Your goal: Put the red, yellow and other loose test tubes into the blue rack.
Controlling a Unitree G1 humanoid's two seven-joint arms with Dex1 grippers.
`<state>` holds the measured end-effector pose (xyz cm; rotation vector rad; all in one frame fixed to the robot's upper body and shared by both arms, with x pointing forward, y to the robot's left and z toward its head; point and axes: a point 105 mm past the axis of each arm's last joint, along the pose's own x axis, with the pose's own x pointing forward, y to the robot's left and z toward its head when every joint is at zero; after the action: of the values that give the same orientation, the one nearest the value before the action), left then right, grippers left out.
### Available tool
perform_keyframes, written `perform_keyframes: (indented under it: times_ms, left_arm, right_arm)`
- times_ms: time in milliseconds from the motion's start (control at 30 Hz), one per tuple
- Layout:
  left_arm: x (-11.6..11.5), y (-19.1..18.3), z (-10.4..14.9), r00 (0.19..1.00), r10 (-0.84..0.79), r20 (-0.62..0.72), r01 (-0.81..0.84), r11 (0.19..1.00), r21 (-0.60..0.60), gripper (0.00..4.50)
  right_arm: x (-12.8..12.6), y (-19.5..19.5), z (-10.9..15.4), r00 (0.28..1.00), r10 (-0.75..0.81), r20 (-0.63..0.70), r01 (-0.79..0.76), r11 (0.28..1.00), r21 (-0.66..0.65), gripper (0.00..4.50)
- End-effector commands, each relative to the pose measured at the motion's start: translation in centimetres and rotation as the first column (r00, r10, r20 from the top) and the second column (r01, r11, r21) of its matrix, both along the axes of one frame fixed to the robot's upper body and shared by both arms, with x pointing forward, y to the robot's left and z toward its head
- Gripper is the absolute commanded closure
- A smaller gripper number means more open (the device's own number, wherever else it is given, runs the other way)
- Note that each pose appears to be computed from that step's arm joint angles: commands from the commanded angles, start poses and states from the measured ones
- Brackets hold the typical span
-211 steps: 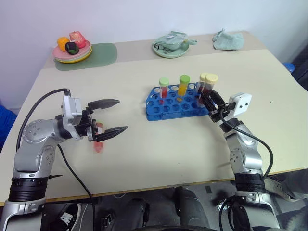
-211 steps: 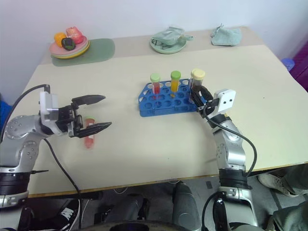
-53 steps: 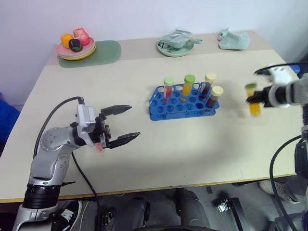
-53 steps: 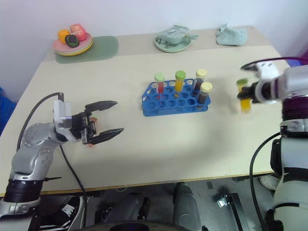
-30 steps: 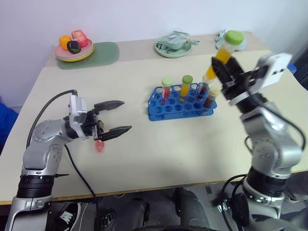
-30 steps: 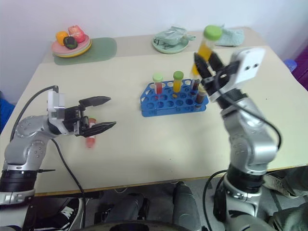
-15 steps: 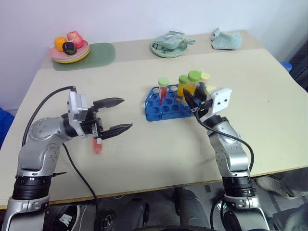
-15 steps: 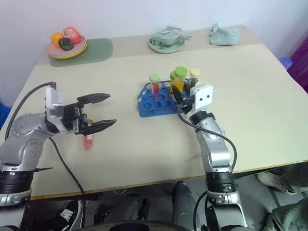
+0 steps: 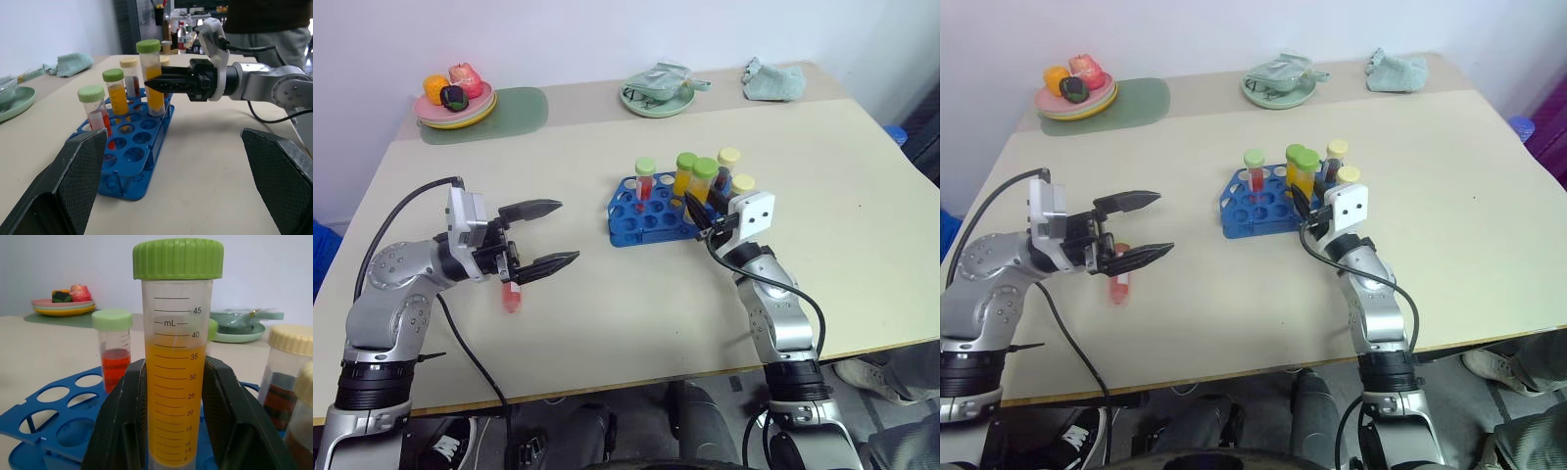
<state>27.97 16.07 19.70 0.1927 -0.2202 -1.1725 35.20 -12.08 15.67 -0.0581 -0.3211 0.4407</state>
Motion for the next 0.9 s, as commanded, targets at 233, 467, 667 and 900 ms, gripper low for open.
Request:
perform_keyframes:
  times_ms: [233, 467, 667, 900]
  left_arm:
    - [-0.5, 0.1, 1.2, 0.999, -0.006, 0.053, 0.007, 1.0, -0.002, 0.0]
    - [-0.6, 0.1, 1.4, 0.998, -0.006, 0.056, 0.006, 1.0, 0.0, 0.0]
    - [-0.6, 0.0, 1.5, 0.998, -0.011, 0.06, 0.011, 1.0, 0.004, 0.0]
    - [-0.5, -0.1, 1.6, 0.998, -0.017, 0.062, 0.017, 1.0, 0.002, 0.0]
  right_arm:
    - [0.4, 0.5, 0.9, 0.999, 0.01, 0.047, -0.01, 1.0, 0.006, 3.24]
    - [0.6, -0.4, 0.4, 0.999, -0.014, 0.039, 0.015, 1.0, -0.018, 3.24]
    - [0.4, -1.1, 0.2, 0.999, -0.038, 0.031, 0.038, 0.999, -0.013, 3.24]
    - [0.6, -0.4, 0.1, 0.999, -0.028, 0.034, 0.028, 0.999, -0.021, 3.24]
